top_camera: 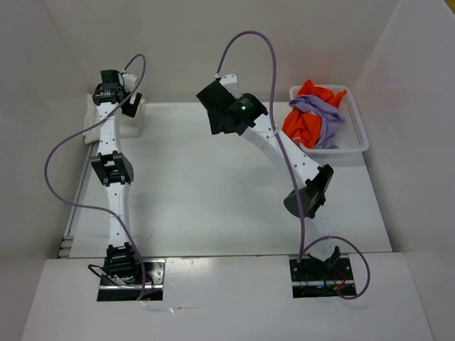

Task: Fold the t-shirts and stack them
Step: Put the neatly folded tshirt into the corner of the board with the left arm

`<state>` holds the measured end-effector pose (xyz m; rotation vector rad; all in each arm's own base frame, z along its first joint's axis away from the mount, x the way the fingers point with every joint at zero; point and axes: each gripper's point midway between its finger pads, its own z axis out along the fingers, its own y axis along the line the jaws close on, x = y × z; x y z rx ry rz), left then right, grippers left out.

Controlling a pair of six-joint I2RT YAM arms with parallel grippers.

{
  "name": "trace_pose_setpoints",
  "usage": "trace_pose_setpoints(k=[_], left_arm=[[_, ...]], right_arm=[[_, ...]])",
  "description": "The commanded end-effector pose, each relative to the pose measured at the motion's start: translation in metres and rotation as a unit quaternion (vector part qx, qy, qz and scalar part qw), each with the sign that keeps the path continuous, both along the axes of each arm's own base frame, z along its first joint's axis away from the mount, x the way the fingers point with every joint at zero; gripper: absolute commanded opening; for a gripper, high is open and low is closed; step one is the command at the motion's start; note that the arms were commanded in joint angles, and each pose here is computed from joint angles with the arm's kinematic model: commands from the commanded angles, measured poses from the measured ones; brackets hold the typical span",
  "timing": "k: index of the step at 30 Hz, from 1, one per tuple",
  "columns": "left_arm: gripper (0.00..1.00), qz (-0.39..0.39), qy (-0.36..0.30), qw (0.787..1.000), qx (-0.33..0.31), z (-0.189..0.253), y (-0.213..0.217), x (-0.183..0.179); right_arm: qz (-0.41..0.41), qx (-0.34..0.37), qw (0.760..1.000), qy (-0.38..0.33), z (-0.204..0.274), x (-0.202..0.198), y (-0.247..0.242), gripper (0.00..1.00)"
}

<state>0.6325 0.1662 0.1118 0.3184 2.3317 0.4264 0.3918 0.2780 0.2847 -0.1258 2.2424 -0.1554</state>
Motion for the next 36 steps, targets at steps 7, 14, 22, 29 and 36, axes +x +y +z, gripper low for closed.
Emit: trace_pose_setpoints(k=[7,14,22,29,36], left_arm=[[1.00,-0.033,0.035,0.994,-0.102,-0.022,-0.060,-0.009],[1.00,0.017,0.082,0.993,-0.078,-0.081,-0.047,-0.015],[0.80,0.036,0.091,0.993,-0.073,-0.097,-0.036,-0.018],[0.16,0.010,0.122,0.988,-0.097,-0.115,-0.049,-0.028],[0.03,-0.050,0.107,0.984,-0.132,-0.089,-0.093,-0.021]], right_arm=[[-0.010,-0.029,0.999,-0.008,0.008,-0.019,-0.015,0.84],[-0.012,-0.029,0.999,-0.013,0.010,-0.024,-0.023,0.84],[-0.018,-0.034,0.999,-0.019,0.012,-0.028,-0.032,0.84],[-0.024,-0.036,0.999,-0.028,0.017,-0.028,-0.036,0.84],[-0.024,-0.045,0.998,-0.027,0.015,-0.028,-0.038,0.84]])
